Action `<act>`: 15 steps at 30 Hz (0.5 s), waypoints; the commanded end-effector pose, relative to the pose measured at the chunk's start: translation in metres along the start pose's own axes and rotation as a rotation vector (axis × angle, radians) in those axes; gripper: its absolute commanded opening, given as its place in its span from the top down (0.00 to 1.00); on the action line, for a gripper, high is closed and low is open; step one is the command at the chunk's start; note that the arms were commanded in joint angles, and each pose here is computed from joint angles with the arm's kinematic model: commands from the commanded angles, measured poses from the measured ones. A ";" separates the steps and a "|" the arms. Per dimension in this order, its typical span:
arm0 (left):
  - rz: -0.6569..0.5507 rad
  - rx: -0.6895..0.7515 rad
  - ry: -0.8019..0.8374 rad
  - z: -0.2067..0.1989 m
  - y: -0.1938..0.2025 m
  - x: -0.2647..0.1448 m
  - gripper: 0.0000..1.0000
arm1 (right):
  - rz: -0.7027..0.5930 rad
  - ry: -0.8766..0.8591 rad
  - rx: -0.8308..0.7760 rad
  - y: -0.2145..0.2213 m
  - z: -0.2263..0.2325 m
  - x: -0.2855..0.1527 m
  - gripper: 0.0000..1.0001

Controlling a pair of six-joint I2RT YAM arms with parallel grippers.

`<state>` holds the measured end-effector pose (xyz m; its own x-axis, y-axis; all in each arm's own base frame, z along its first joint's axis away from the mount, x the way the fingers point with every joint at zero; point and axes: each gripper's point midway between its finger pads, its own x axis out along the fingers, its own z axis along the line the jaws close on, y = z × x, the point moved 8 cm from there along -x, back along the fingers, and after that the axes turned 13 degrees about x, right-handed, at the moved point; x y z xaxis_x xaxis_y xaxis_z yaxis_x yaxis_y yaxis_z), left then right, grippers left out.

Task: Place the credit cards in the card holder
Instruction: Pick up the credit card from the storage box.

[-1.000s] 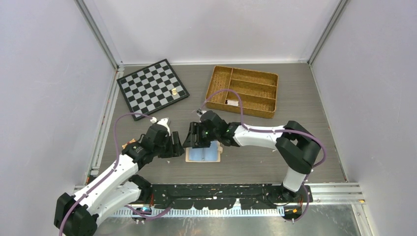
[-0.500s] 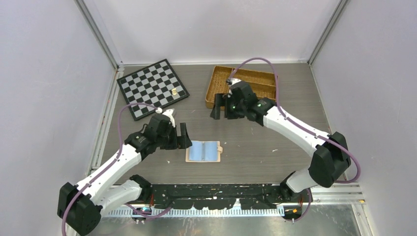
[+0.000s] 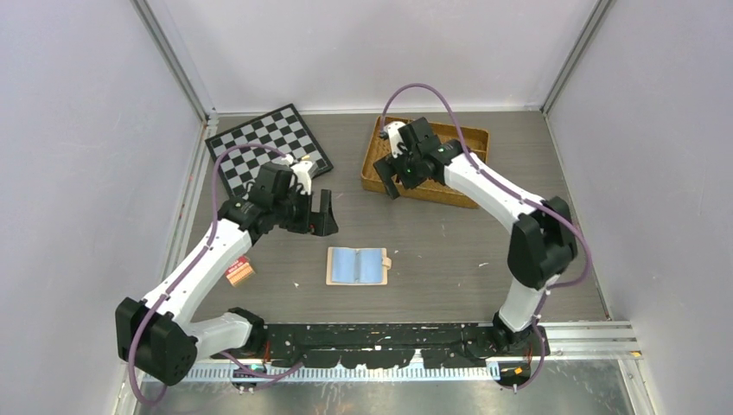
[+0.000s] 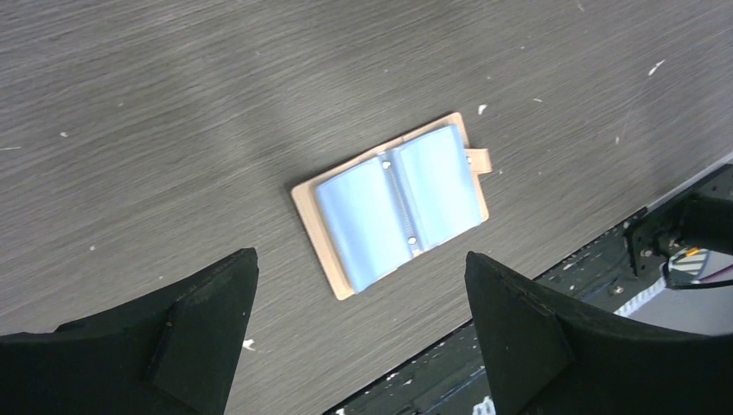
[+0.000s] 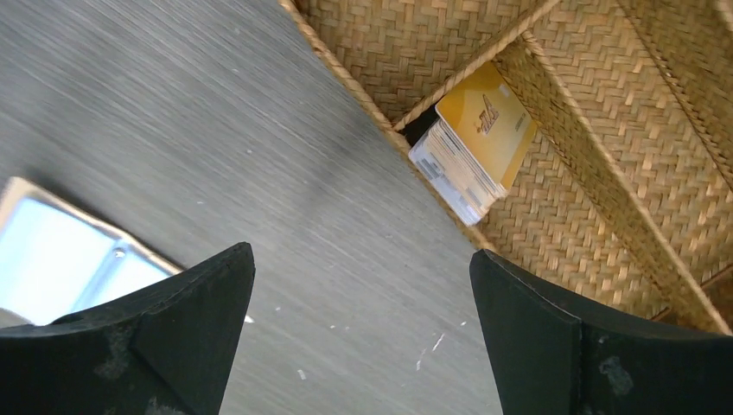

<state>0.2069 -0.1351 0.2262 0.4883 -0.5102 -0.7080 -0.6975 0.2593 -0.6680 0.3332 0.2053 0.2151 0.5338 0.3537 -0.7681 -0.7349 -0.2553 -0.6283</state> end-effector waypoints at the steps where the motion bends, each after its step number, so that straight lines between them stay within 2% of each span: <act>1: 0.018 0.047 0.005 0.012 0.003 -0.006 0.08 | 0.024 -0.033 -0.151 -0.015 -0.011 0.019 0.00; 8: 0.006 0.006 0.003 0.027 0.002 -0.005 0.08 | 0.080 -0.030 -0.215 -0.024 -0.021 0.058 0.00; 15: 0.000 -0.010 -0.003 0.031 0.002 -0.006 0.08 | 0.110 -0.006 -0.253 -0.028 -0.026 0.069 0.00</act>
<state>0.2189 -0.1070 0.2218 0.5007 -0.4855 -0.7167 -0.7111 0.2415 -0.6603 0.3928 0.2114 0.1604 0.4236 0.3078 -0.8519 -0.7078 -0.4745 -0.5234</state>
